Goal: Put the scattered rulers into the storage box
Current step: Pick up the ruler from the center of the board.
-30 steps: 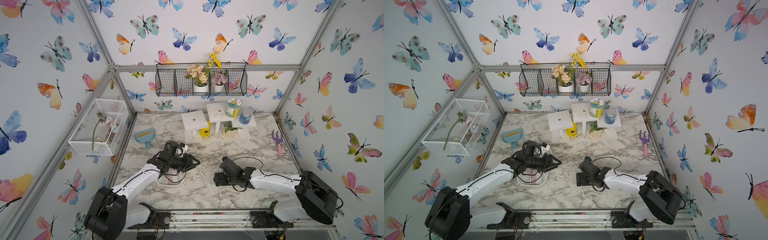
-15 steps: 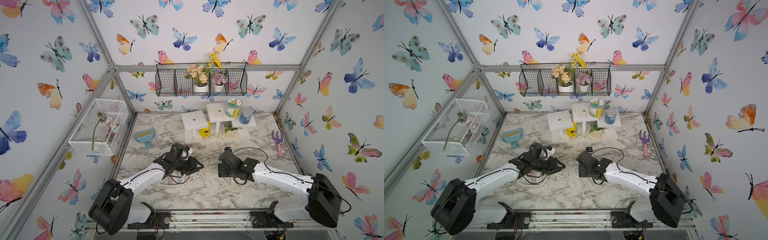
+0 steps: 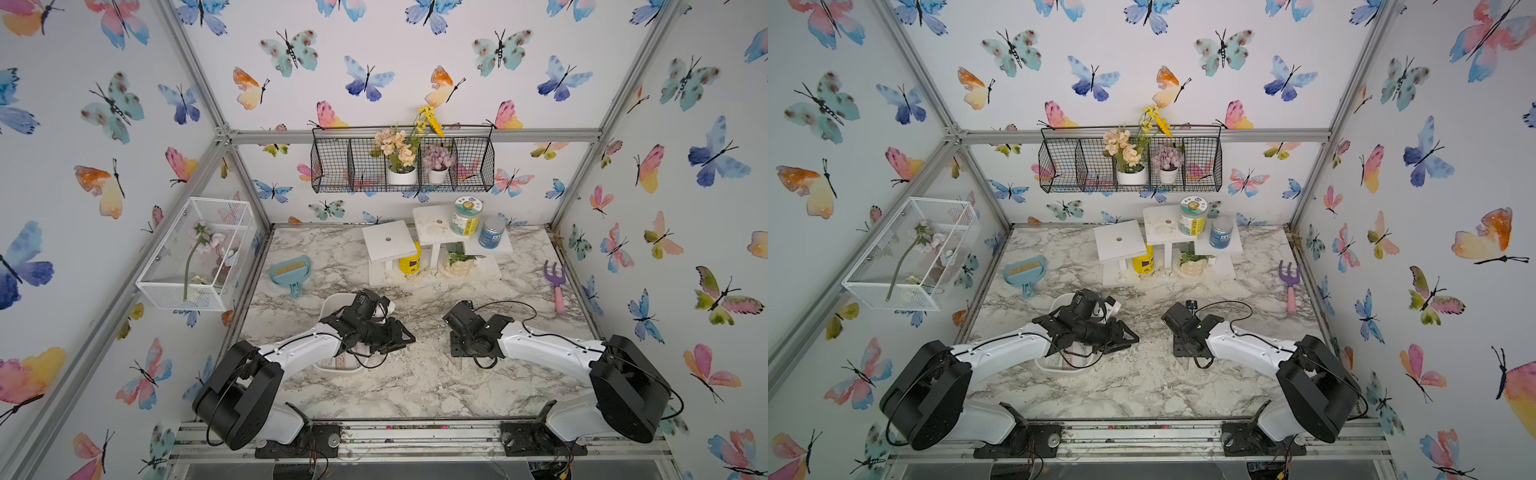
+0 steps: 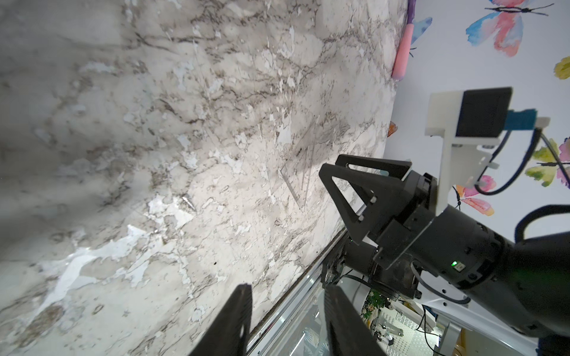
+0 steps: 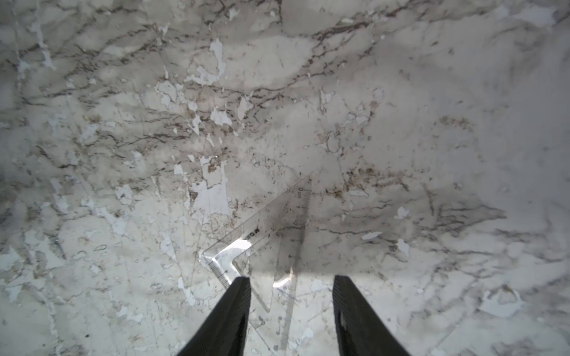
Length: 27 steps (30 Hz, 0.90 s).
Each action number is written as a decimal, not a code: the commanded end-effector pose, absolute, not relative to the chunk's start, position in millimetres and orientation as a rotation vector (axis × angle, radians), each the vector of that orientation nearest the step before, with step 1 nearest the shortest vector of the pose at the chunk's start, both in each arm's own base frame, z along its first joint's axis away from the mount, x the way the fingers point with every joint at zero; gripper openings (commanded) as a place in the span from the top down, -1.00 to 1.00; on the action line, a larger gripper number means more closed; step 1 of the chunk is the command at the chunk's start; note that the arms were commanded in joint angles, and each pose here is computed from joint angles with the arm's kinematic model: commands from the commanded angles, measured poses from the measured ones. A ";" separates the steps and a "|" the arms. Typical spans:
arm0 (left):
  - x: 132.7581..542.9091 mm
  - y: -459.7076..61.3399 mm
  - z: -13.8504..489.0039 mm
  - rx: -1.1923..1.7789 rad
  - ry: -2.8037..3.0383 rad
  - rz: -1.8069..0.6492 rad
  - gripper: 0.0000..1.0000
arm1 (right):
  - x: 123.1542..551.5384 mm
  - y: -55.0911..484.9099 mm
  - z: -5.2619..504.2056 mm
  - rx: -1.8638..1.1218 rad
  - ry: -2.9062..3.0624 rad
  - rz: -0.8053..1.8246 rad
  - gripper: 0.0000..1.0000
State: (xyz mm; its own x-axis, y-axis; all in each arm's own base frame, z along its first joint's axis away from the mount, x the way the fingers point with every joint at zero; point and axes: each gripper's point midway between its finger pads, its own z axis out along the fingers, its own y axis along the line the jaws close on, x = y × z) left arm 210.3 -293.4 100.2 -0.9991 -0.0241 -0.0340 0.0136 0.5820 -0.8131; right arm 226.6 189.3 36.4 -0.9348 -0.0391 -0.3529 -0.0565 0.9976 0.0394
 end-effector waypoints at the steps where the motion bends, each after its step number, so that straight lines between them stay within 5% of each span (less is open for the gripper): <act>1: 217.7 -302.0 103.6 0.000 2.722 -1.402 0.13 | 226.1 194.4 27.1 -0.064 2.810 0.103 0.12; 27: 213.5 -310.9 100.6 0.039 2.731 -1.417 0.14 | 215.6 187.4 2.0 0.022 2.884 0.089 0.42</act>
State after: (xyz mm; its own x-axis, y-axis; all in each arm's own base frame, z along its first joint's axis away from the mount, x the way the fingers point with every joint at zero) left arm 205.5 -307.7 98.2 -0.9993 0.0056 -0.0356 0.0325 0.5706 -0.8206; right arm 224.8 192.0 14.0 -0.9538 0.0142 -0.3000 -0.0069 0.9976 0.0690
